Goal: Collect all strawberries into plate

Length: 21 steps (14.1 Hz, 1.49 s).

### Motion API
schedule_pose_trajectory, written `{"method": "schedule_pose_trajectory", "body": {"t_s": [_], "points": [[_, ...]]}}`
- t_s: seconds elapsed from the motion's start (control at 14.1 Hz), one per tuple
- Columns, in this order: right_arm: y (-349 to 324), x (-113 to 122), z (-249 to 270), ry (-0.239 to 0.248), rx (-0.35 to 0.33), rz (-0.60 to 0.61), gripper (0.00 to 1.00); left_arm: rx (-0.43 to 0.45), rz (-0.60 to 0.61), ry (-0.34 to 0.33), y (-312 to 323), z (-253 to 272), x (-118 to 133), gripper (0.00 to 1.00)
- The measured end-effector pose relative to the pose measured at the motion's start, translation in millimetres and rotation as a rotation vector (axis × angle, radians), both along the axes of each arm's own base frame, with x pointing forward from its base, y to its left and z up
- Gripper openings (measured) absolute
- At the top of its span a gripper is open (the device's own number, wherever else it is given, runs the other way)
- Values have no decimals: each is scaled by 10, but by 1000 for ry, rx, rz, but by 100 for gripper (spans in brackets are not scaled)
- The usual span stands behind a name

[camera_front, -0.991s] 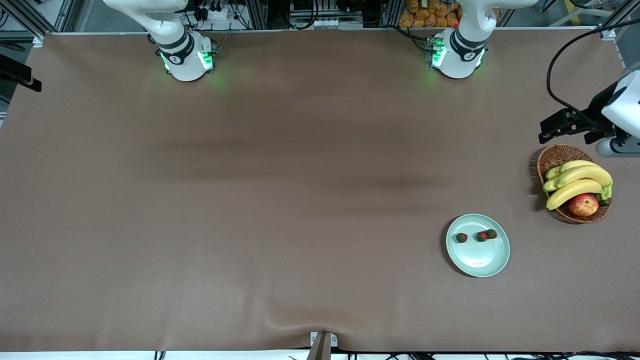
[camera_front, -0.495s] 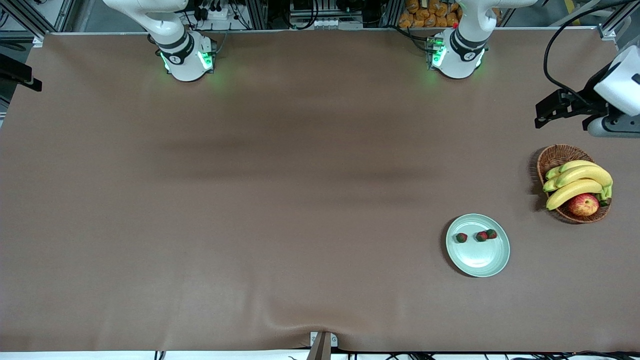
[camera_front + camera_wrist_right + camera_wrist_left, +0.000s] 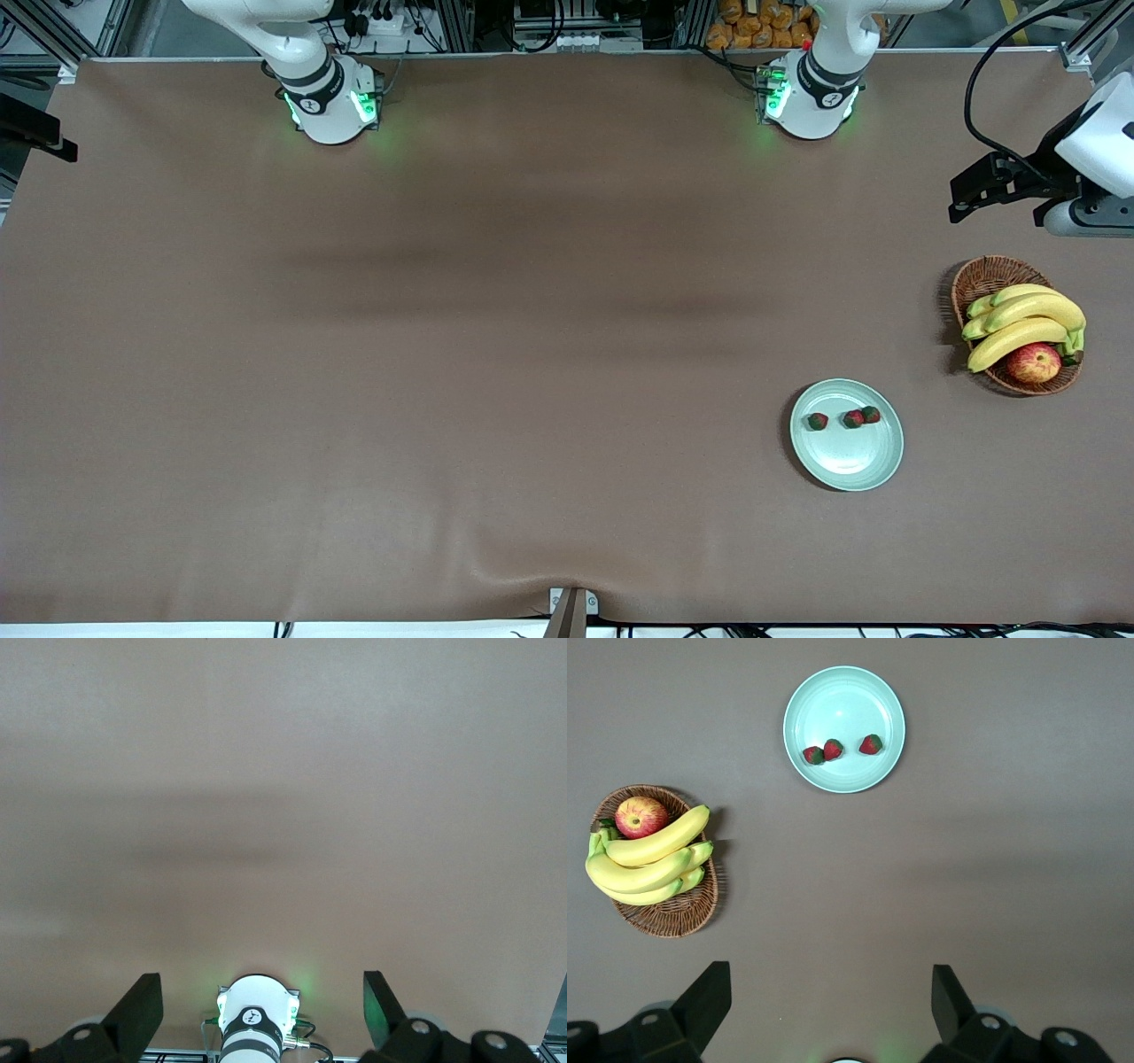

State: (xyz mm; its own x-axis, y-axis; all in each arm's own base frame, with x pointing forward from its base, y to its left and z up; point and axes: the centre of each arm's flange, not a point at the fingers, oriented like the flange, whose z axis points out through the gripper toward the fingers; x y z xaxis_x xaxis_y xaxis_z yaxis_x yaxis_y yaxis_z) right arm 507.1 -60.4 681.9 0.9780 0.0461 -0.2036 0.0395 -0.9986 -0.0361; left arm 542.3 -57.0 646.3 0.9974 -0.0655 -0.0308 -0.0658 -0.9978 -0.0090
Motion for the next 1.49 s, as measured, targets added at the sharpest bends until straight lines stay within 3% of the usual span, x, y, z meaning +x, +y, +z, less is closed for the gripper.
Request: {"method": "schedule_pose_trajectory", "body": {"t_s": [0.5, 0.85, 1.13, 1.49], "points": [[85, 13, 2, -2, -1, 16, 100, -3, -70, -17, 20, 96, -52, 100], [87, 27, 4, -11, -2, 16, 100, -20, -79, -27, -35, 151, -84, 100], [110, 88, 10, -45, -8, 10, 100, -20, -79, -28, -35, 154, -84, 100], [149, 97, -1, -46, -8, 12, 100, -20, -79, -28, -35, 154, -84, 100]]}}
